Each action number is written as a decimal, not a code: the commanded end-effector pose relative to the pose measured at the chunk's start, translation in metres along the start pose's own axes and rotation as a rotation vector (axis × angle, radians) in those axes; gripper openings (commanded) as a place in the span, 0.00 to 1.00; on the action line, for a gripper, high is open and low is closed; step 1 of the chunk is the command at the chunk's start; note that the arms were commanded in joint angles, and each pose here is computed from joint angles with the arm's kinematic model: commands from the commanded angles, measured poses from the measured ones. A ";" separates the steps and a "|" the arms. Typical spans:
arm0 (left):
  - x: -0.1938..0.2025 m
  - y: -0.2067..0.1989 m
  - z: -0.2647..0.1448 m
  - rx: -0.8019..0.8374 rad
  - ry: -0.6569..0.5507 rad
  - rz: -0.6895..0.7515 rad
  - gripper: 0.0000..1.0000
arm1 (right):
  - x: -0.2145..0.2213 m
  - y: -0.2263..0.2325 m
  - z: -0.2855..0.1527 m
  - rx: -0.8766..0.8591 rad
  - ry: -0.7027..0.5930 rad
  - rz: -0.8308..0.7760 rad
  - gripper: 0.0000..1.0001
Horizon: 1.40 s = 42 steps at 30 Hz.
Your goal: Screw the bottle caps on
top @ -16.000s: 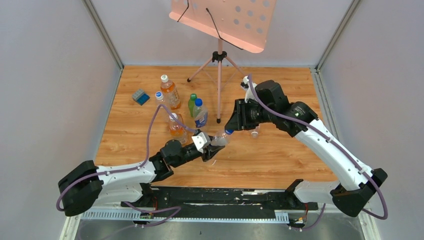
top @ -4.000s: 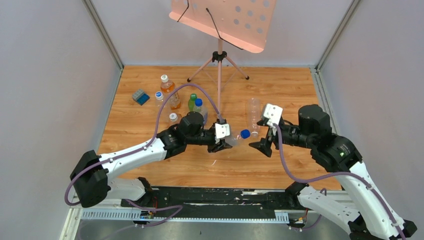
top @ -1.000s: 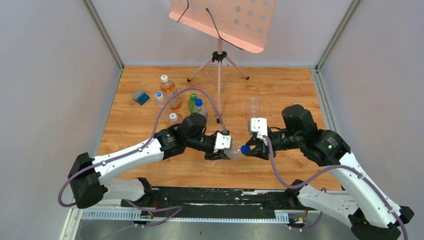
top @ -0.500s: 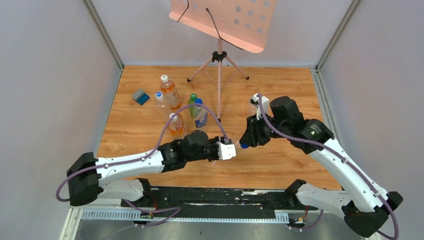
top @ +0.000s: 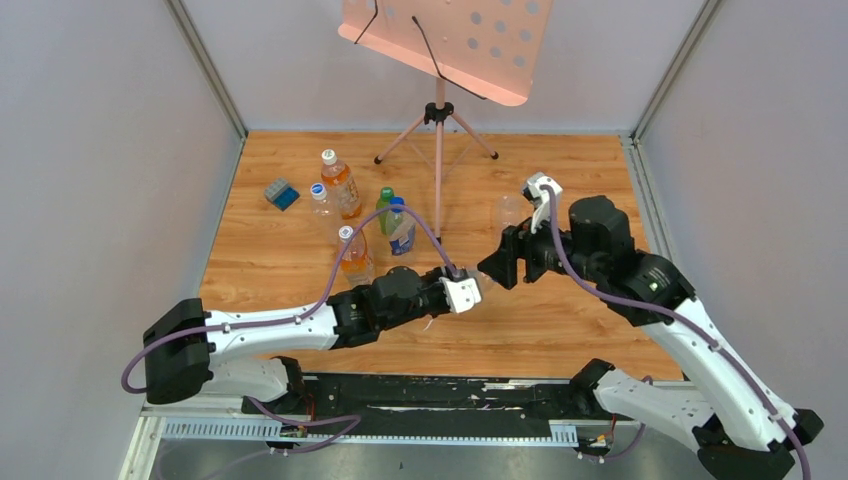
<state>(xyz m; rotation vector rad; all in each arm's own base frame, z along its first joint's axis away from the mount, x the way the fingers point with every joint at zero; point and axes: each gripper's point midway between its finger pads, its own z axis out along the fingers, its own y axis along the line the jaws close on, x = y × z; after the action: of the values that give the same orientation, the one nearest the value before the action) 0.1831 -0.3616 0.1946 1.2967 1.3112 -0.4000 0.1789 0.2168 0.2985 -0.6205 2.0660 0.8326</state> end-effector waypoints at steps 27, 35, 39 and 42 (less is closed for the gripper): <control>-0.044 0.011 0.006 0.007 -0.250 -0.426 0.42 | -0.028 -0.008 0.012 -0.001 -0.271 -0.062 0.14; -0.045 0.043 -0.034 -0.125 -0.217 -0.404 0.93 | -0.041 -0.019 0.035 0.035 -0.254 -0.164 0.10; -0.045 0.062 -0.068 -0.209 -0.194 -0.421 0.99 | -0.048 -0.023 0.049 0.045 -0.241 -0.205 0.09; -0.044 0.074 -0.091 -0.263 -0.174 -0.442 1.00 | -0.049 -0.022 0.062 0.024 -0.226 -0.219 0.09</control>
<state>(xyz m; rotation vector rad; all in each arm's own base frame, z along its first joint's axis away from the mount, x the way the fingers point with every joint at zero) 0.1815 -0.3127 0.2770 0.8129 1.3861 -0.7021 0.2354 0.2410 0.2660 -0.6616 1.9145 0.7149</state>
